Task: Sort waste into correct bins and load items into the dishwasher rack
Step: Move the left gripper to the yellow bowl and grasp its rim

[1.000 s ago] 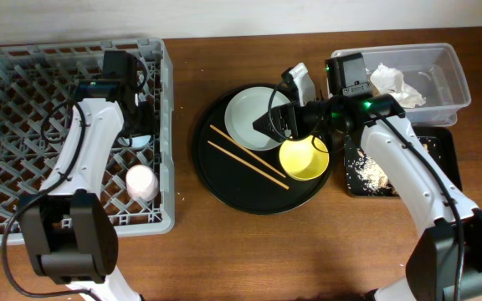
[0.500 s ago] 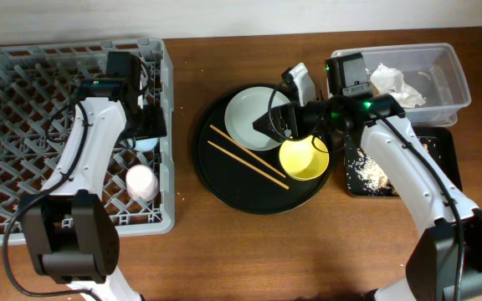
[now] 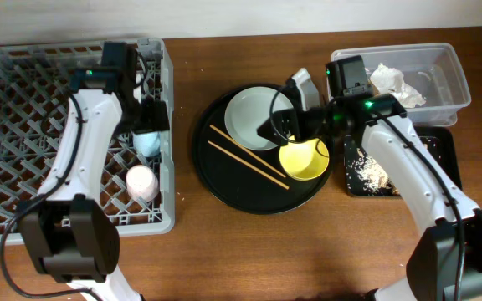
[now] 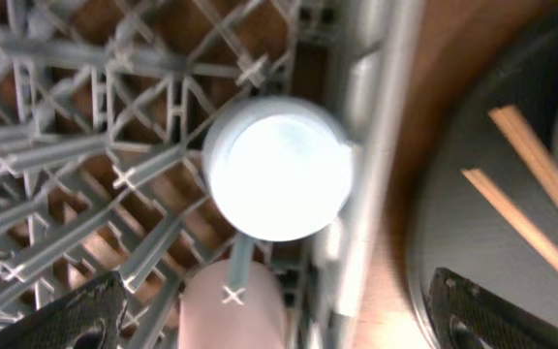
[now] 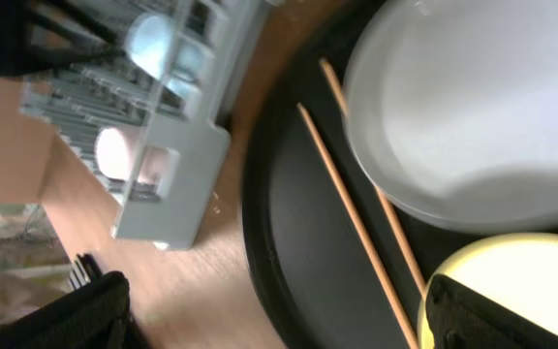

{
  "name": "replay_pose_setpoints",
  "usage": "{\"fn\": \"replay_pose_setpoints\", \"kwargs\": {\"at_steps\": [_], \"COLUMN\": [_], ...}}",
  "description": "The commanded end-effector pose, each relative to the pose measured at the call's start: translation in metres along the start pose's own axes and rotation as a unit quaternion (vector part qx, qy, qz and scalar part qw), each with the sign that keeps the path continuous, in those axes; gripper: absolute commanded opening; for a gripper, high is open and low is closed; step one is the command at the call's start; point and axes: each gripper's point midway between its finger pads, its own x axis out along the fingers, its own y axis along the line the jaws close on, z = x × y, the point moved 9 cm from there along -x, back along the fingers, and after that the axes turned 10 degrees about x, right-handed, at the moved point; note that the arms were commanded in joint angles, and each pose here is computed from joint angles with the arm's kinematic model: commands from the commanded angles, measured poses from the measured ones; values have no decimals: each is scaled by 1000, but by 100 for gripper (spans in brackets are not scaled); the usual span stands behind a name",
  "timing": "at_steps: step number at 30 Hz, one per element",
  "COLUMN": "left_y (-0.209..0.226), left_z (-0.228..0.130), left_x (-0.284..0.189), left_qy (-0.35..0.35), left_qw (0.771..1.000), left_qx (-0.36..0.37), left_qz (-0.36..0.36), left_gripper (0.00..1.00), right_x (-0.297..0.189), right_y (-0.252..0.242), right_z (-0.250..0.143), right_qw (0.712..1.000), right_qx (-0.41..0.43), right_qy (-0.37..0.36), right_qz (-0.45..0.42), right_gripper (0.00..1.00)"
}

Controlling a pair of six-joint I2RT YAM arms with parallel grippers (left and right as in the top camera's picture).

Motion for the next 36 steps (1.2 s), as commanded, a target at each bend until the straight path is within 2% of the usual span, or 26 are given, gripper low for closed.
{"fn": "replay_pose_setpoints", "kwargs": {"at_steps": [1, 5, 9, 14, 16, 19, 20, 21, 27, 31, 33, 36], "left_y": [-23, -48, -60, -64, -74, -103, -110, -126, -205, -257, -270, -283], "left_z": [16, 15, 13, 14, 13, 11, 10, 8, -6, -24, -30, -38], "left_x": [-39, -44, -44, -44, -45, -43, -42, -40, -15, 20, 38, 72], "left_qy": [-47, -50, -49, -51, -52, -63, -64, -68, -70, -43, -23, 13], "left_qw": [997, 995, 995, 993, 989, 984, 983, 981, 969, 962, 965, 971], "left_qx": [25, 55, 62, 56, 64, 96, 100, 105, 151, 194, 187, 167], "left_qz": [-48, -62, -66, -87, -123, -139, -142, -149, -181, -186, -183, -173], "left_gripper": [99, 99, 99, 99, 99, 99, 99, 99, 99, 98, 96, 89], "right_x": [-40, -65, -66, -55, -54, -56, -57, -61, -109, -151, -168, -190], "right_y": [-11, -23, -30, -21, -20, -22, -23, -23, -4, 7, 6, -2], "right_z": [-2, -12, -20, -24, -23, -23, -22, -20, -10, -16, -22, -33], "right_qw": [995, 977, 952, 940, 940, 937, 936, 935, 930, 918, 909, 894], "right_qx": [45, 104, 145, 136, 136, 152, 157, 162, 162, 165, 174, 200], "right_qy": [-45, -68, -74, -76, -79, -85, -91, -98, -164, -226, -246, -266], "right_qz": [-76, -173, -258, -303, -303, -302, -302, -300, -287, -281, -289, -301], "right_gripper": [99, 92, 85, 75, 76, 76, 78, 86, 89, 93, 94, 100]}}
